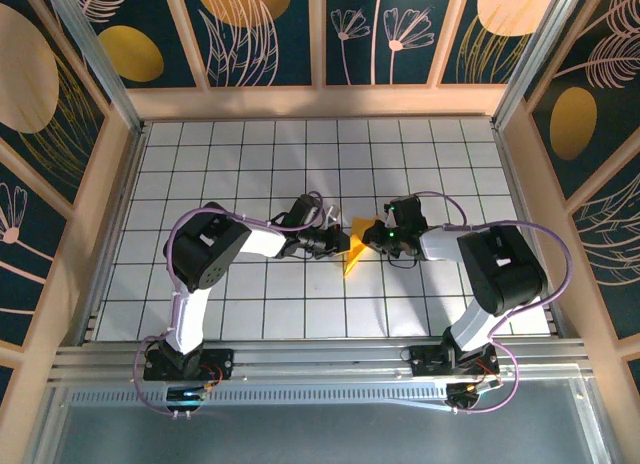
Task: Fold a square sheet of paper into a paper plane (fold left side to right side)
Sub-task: Fold the wing for the fifth time at the center of the table.
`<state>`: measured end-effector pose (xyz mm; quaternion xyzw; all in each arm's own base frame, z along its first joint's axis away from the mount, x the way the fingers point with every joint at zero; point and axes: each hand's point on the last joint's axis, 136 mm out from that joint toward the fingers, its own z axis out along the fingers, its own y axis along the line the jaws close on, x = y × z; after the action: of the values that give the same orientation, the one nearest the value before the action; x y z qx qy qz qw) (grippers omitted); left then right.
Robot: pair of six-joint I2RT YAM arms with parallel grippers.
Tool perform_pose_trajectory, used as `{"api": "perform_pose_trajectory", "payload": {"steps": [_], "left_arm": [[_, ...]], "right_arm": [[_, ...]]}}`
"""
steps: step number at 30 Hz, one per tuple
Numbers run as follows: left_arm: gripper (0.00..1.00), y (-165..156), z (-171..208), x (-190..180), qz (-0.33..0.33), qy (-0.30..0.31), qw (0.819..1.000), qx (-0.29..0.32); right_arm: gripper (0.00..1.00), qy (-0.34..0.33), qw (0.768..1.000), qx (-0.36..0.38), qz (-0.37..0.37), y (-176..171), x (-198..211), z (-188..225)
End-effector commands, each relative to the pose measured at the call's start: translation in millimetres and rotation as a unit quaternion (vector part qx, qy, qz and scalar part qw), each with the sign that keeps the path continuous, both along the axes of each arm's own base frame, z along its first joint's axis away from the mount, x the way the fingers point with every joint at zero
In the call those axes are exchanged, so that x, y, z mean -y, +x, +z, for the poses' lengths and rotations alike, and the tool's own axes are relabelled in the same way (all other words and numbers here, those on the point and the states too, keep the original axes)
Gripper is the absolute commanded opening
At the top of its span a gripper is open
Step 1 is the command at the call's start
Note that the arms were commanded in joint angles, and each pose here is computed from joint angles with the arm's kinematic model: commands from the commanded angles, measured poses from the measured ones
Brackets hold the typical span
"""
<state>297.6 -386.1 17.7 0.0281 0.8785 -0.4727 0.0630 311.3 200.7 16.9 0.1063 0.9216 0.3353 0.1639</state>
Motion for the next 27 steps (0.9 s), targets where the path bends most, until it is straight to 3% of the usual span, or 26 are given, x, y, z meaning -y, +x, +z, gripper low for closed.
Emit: {"api": "perform_pose_trajectory", "payload": {"steps": [1, 7, 11, 15, 20, 27], "left_arm": [[0.05, 5.5, -41.1, -22.0, 0.036, 0.073, 0.997, 0.002], [0.22, 17.5, 3.1, -23.3, 0.042, 0.068, 0.995, 0.056], [0.27, 20.7, 34.3, -27.6, 0.042, 0.074, 0.993, 0.086], [0.20, 11.9, 53.0, -33.1, 0.030, 0.079, 0.992, 0.092], [0.10, -15.6, 66.7, -23.5, -0.014, 0.036, 0.998, 0.058], [0.05, -40.6, 59.6, 1.9, -0.056, 0.023, 0.998, 0.023]], "right_arm": [[0.00, -0.030, 0.999, -0.036, -0.013, -17.0, 12.1, -26.6], [0.00, -0.036, 0.998, -0.044, -0.016, -24.9, 17.9, -35.3], [0.00, -0.034, 0.998, -0.043, -0.016, -26.0, 18.7, -36.1], [0.00, -0.032, 0.999, -0.039, -0.015, -24.6, 17.6, -34.5], [0.00, -0.029, 0.999, -0.038, -0.013, -24.2, 16.9, -33.8], [0.00, -0.029, 0.999, -0.040, -0.012, -24.9, 15.9, -34.0]]}}
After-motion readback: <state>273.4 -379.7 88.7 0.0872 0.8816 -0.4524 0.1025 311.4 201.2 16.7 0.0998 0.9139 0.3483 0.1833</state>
